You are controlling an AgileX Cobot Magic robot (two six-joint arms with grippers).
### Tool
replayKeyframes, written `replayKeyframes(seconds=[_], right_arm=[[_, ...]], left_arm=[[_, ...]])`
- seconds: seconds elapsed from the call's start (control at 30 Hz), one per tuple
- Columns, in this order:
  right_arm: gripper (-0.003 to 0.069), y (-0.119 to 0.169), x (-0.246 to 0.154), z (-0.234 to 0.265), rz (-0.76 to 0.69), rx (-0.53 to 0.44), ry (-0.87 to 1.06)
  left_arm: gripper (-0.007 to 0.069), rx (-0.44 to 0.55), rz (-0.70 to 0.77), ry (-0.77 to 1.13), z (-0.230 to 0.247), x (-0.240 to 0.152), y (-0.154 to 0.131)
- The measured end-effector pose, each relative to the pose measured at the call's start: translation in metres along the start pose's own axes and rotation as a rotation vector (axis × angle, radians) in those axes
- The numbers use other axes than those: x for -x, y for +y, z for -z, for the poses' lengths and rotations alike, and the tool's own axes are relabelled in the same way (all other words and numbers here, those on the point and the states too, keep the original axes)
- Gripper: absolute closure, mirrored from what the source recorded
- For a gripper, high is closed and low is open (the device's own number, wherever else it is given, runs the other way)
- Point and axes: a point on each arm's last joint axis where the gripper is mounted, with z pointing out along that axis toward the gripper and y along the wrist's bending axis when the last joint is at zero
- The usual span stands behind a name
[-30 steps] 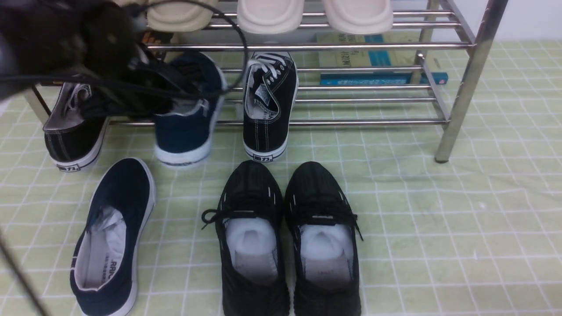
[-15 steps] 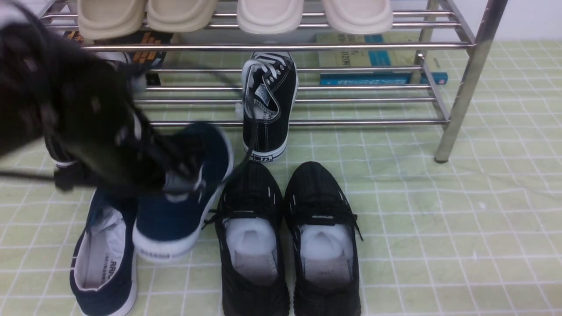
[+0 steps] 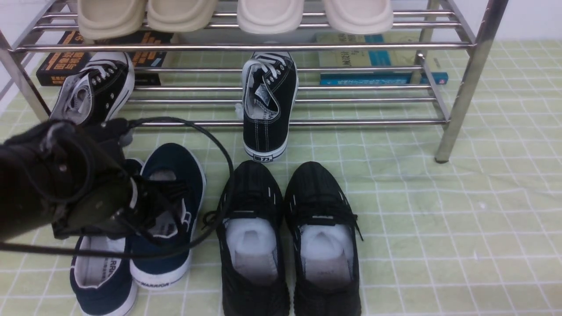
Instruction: Take the shoes off the shelf with your hand from the green coffee tablecloth.
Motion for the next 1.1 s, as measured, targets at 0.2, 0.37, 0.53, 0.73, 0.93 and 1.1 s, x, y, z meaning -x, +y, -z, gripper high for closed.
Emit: replayKeyframes(seconds=[0.2,0.37,0.53,0.73,0.93,1.1], right_arm=[[0.0420,0.000,0.000,0.000,0.000,0.000,0.000],[0.0420,0.000,0.000,0.000,0.000,0.000,-0.001],[0.0420,0.000,0.000,0.000,0.000,0.000,-0.001],[0.0420,0.000,0.000,0.000,0.000,0.000,-0.001],[0.0420,0.000,0.000,0.000,0.000,0.000,-0.001],[0.0420,0.000,0.000,0.000,0.000,0.000,-0.001]], left_arm=[[0.0596,-0.024,0.033,0.021,-0.016,-0.009,-0.002],[0.0586,-0.019,0.032,0.025,-0.019,-0.010,-0.002],[0.0512,-0.018,0.045,0.033,-0.018,-0.011,-0.002],[0.0298,0.003,0.075,0.058,-0.015,-0.013,0.000],[0.0162,-0.074,0.103,0.006,0.017,-0.006,0.004],[0.0151,-0.143,0.141,-0.081,0.060,0.008,0.010]])
